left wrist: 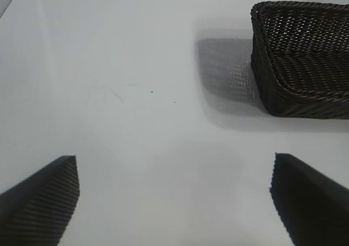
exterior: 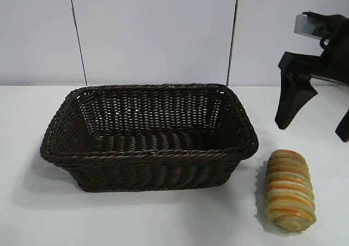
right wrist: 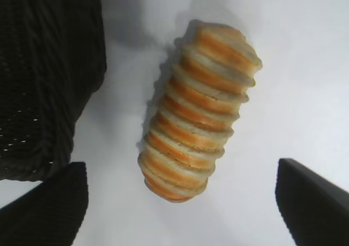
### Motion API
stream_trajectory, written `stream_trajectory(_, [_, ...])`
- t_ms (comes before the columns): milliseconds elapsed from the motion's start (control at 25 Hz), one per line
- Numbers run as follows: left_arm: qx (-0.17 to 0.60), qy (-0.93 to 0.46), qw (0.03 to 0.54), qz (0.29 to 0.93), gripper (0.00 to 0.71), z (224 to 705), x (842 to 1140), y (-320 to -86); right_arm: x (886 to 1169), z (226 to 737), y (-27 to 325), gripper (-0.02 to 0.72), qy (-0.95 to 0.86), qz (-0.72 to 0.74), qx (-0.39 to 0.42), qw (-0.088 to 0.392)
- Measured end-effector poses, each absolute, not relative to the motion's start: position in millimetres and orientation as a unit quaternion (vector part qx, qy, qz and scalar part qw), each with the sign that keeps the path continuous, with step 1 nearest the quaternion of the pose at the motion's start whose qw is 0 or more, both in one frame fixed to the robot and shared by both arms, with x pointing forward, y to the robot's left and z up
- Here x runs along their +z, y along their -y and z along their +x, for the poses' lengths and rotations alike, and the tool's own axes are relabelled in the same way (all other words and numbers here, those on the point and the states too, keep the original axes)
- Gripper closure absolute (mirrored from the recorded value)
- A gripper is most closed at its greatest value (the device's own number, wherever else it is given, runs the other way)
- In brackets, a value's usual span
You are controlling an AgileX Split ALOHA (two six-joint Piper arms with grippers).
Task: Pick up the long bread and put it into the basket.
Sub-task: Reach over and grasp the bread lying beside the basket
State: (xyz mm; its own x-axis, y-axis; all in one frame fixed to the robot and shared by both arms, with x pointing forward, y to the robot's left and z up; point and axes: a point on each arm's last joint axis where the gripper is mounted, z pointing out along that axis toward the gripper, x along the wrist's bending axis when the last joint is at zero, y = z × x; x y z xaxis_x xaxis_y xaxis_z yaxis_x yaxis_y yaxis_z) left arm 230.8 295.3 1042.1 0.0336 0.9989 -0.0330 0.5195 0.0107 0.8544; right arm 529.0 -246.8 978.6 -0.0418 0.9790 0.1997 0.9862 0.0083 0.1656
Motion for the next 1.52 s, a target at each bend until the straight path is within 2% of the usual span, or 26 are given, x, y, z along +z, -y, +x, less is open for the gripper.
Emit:
stream_trajectory(520, [0.33,-0.612,0.362,0.621,0.025,231,1042,-295,939,512,252,0.041,0.683,-0.714,-0.154,-0.021])
stream_trajectory(800, [0.329,-0.612,0.362,0.621,0.025,231,1041,-295,939,519,253,0.041,0.654,-0.729,-0.194,-0.054])
stream_trajectory(1400, [0.329,-0.612,0.362,0.621,0.025,231,1041,-295,910,528,252,0.044,0.635,-0.75,-0.181,-0.037])
stream_trajectory(1520, [0.329,-0.612,0.362,0.621,0.025,231,1041,-295,905,528,251,0.101,0.635,-0.751,-0.177,-0.035])
